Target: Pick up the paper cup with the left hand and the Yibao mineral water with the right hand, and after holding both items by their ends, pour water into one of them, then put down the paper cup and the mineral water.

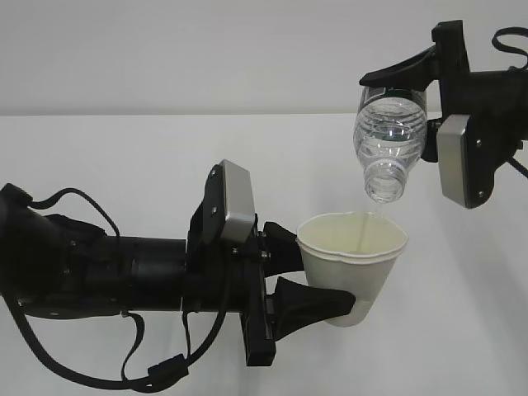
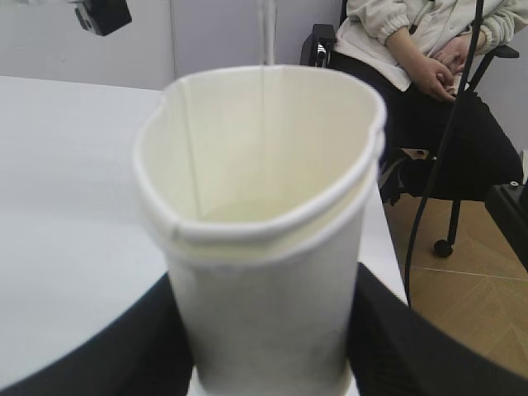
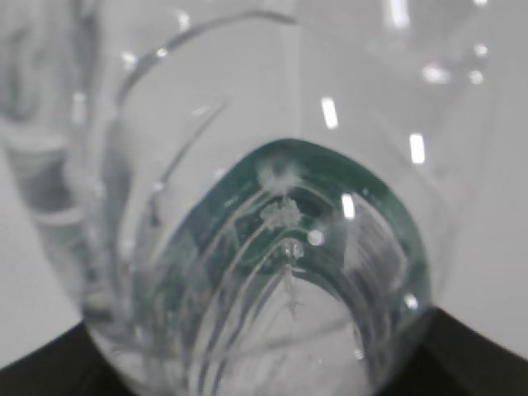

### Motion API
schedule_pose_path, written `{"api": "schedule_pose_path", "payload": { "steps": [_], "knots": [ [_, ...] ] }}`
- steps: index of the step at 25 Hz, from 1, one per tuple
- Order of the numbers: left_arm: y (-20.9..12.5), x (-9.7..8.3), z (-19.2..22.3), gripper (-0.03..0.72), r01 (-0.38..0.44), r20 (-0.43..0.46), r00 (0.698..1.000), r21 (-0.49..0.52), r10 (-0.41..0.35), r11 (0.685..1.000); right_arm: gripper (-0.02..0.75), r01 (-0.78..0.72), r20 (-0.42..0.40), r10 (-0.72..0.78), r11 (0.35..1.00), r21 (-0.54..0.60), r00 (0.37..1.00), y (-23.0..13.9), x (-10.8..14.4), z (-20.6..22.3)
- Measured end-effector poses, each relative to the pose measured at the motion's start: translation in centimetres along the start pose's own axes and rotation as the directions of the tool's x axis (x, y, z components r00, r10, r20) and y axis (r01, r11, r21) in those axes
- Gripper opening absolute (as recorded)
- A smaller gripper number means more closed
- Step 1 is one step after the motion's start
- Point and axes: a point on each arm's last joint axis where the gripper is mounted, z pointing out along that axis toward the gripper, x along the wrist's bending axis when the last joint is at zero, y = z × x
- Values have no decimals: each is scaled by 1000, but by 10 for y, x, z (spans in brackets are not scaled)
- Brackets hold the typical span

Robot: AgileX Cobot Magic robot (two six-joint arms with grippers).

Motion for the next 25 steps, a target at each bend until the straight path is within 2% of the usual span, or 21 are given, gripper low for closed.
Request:
{"api": "schedule_pose_path", "payload": {
  "steps": [25],
  "knots": [
    [0,0,0,391,0,0,1000,0,0,1000,489,4,0,-4,1000,0,1000,0,0,0]
  ]
}}
